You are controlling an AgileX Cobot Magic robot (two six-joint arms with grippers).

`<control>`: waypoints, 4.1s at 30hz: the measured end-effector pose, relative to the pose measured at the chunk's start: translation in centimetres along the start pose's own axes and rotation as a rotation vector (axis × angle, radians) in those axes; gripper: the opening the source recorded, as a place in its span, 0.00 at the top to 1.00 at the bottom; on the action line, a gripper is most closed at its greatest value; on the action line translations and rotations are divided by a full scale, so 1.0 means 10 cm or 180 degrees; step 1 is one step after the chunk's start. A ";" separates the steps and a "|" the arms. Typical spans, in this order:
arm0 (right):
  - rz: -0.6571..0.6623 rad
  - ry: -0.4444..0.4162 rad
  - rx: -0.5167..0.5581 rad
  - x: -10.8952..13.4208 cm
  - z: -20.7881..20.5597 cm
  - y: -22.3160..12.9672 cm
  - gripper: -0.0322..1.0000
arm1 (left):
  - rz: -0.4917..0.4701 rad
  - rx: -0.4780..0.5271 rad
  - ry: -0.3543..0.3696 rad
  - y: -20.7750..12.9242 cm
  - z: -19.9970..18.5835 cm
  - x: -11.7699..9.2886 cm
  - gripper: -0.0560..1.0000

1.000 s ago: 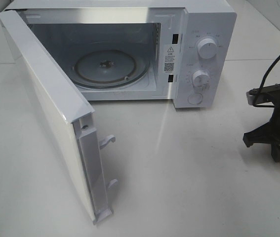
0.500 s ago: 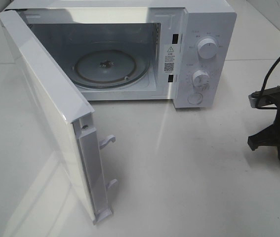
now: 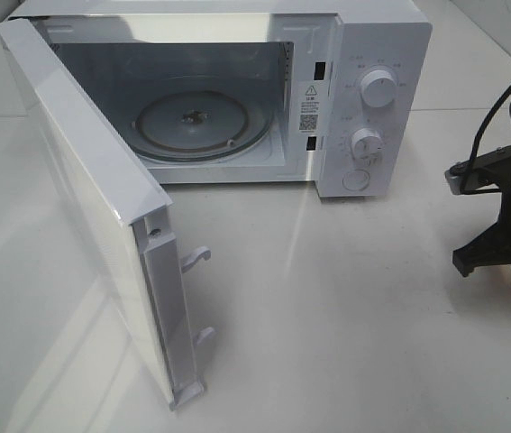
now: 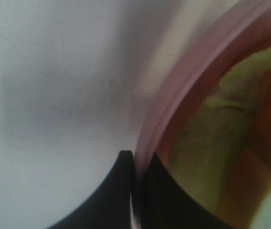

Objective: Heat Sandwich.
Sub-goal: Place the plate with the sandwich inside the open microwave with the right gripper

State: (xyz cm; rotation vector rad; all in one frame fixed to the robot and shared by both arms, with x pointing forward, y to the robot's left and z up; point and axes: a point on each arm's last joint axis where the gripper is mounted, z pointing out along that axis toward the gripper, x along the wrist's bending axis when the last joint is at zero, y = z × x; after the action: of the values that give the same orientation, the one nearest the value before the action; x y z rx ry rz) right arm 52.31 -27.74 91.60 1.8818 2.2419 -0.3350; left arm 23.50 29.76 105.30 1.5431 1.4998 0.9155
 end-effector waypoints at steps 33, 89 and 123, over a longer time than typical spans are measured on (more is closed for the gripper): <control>-0.0953 -0.0149 -0.0362 0.68 -0.79 -0.54 0.94 | 0.0000 0.0000 0.0000 0.00 0.00 0.00 0.01; -0.4097 -0.0281 -0.1186 1.53 -1.03 -0.80 0.94 | 0.0000 0.0000 0.0000 0.00 0.00 0.00 0.01; -0.5957 -0.0175 -0.1744 1.19 -1.10 -0.40 0.94 | 0.0000 0.0000 0.0000 0.00 0.00 0.00 0.01</control>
State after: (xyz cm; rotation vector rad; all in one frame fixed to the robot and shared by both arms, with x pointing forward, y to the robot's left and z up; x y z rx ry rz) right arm 46.32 -13.95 98.84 -0.7852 2.7704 0.0589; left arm 23.50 29.76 105.30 1.5431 1.4998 0.9155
